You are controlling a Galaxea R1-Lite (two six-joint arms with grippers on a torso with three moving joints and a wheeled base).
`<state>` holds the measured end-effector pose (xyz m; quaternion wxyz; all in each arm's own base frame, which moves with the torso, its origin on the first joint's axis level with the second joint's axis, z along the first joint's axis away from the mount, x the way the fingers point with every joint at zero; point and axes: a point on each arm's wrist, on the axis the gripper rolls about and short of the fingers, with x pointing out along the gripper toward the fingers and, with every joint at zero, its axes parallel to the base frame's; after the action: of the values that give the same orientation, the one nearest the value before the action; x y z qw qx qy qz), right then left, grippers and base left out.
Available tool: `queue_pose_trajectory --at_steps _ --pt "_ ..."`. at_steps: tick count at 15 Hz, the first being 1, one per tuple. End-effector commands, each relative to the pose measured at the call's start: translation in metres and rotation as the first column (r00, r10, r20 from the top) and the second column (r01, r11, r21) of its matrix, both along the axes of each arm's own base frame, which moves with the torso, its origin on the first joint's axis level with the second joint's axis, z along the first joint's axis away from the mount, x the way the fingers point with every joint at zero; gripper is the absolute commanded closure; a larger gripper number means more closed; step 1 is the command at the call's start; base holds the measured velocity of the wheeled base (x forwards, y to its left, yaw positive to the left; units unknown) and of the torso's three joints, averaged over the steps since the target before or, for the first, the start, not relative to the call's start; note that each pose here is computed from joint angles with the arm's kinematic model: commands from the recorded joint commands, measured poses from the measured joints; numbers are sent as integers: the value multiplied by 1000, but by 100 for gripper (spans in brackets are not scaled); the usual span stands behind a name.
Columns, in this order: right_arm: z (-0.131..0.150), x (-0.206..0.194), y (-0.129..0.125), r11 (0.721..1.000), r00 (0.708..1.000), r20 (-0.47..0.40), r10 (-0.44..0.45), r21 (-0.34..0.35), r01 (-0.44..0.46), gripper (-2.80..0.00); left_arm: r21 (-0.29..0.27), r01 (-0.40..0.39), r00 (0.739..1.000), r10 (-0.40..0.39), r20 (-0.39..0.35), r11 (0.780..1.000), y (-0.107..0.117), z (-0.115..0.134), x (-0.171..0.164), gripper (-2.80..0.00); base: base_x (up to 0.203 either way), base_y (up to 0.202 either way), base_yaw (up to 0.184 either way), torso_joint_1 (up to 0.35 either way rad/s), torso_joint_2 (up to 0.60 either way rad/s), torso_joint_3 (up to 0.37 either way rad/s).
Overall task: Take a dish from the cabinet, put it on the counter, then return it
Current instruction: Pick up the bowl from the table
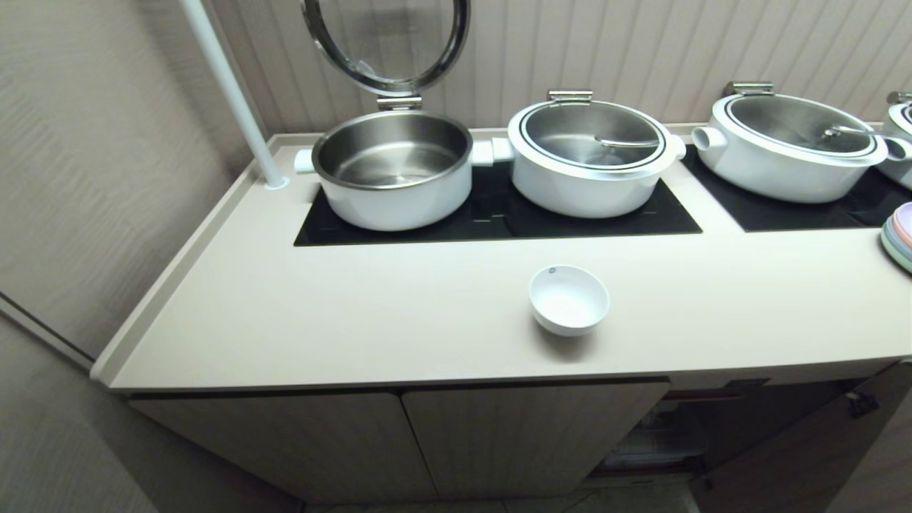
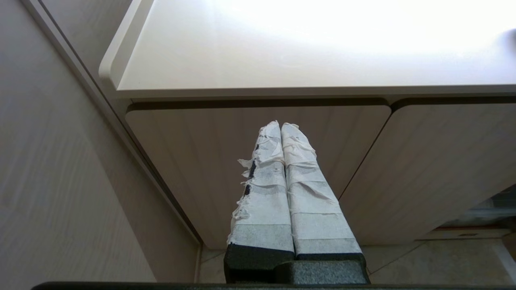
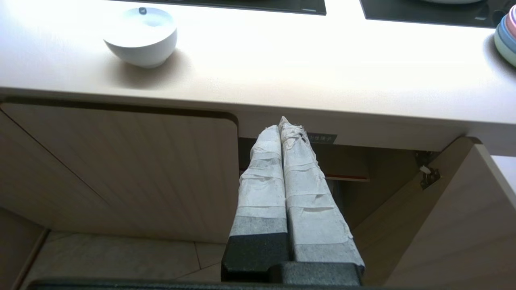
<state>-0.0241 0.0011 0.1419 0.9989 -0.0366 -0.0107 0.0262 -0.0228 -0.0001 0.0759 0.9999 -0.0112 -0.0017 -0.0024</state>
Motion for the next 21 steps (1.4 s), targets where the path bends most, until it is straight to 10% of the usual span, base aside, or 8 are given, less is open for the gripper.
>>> queue_pose_trajectory --at_steps 1,8,16,21 --pt "24 19 0 1000 997 -83 8 -1 -8 0 -1 0 1000 0 1 1000 0 0 0 0 0 0 0 0 0 0" --pt "96 109 2 1000 964 -264 23 3 -23 0 -1 0 1000 0 1 1000 0 0 0 0 0 0 0 0 0 0" --pt "88 247 41 975 837 -508 202 20 -223 0 -1 0 1000 0 1 1000 0 0 0 0 0 0 0 0 0 0" --pt "87 316 82 927 799 -491 348 57 -370 0 -1 0 1000 0 1 1000 0 0 0 0 0 0 0 0 0 0"
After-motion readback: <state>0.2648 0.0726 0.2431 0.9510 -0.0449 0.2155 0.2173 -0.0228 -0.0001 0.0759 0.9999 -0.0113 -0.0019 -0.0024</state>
